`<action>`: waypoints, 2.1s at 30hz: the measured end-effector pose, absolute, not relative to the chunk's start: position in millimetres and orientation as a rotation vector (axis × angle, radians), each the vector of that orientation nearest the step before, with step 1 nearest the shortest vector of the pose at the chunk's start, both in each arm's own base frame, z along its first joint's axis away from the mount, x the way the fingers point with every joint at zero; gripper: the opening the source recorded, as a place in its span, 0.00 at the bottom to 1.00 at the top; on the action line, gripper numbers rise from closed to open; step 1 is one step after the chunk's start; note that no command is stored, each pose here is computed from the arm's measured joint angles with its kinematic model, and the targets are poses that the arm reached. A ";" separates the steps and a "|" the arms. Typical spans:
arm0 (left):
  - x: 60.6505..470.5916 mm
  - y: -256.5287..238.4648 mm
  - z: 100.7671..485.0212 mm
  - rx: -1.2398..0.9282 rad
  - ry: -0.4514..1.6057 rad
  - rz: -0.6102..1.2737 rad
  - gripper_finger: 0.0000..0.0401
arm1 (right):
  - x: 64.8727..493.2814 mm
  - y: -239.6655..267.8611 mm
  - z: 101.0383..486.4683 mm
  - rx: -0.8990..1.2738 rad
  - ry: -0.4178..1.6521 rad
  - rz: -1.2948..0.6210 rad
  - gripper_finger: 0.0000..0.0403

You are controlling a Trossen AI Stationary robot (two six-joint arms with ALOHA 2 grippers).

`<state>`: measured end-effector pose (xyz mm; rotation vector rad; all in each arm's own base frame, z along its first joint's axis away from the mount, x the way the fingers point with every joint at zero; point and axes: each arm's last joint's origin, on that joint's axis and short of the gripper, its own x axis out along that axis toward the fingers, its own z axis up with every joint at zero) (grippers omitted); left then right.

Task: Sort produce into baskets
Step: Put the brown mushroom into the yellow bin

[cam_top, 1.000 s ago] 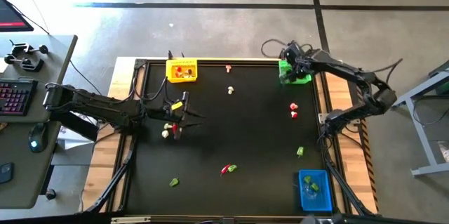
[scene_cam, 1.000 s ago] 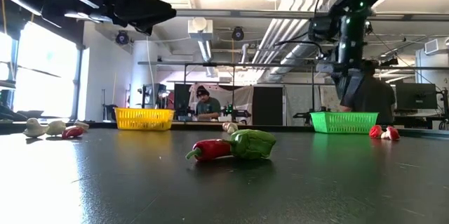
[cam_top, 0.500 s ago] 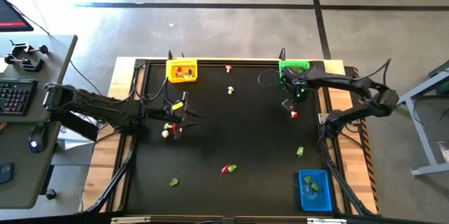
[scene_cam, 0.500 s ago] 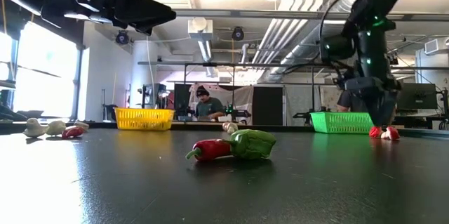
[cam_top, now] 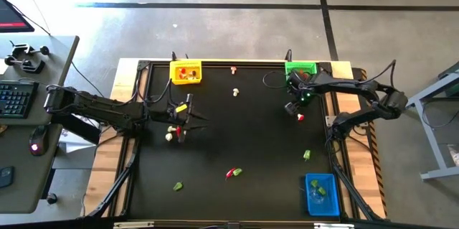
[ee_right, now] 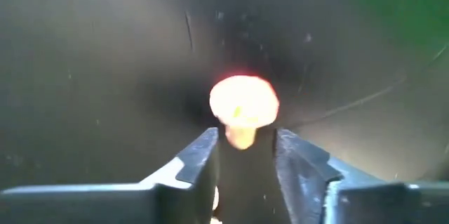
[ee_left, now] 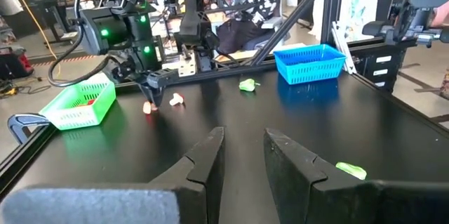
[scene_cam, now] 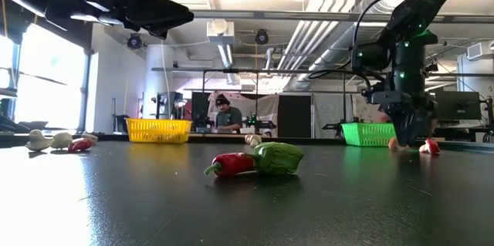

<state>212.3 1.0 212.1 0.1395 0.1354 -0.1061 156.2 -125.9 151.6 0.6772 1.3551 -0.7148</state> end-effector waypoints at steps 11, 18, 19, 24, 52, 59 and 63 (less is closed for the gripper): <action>212.4 1.0 212.6 0.124 0.131 -0.105 0.21 | 160.5 -128.8 150.3 0.630 1.331 -0.667 0.09; 212.7 2.5 215.0 0.050 0.111 -0.054 0.21 | 174.0 -133.3 141.0 0.595 1.292 -0.587 0.07; 212.8 2.8 214.9 0.042 0.112 -0.041 0.21 | 177.2 -131.7 141.9 0.582 1.277 -0.575 0.05; 212.6 4.7 213.8 0.030 0.124 0.025 0.21 | 210.3 -118.9 162.7 0.466 1.087 -0.490 0.01; 288.3 -10.7 195.2 0.679 0.298 0.124 0.40 | 312.7 -28.9 211.2 0.164 0.439 -0.065 0.00; 296.0 -12.6 194.6 0.701 0.313 0.161 0.35 | 314.0 -27.4 214.1 0.198 0.410 -0.020 0.00; 296.9 -13.8 196.7 0.694 0.295 0.163 0.34 | 314.3 -23.9 214.5 0.219 0.408 0.000 0.00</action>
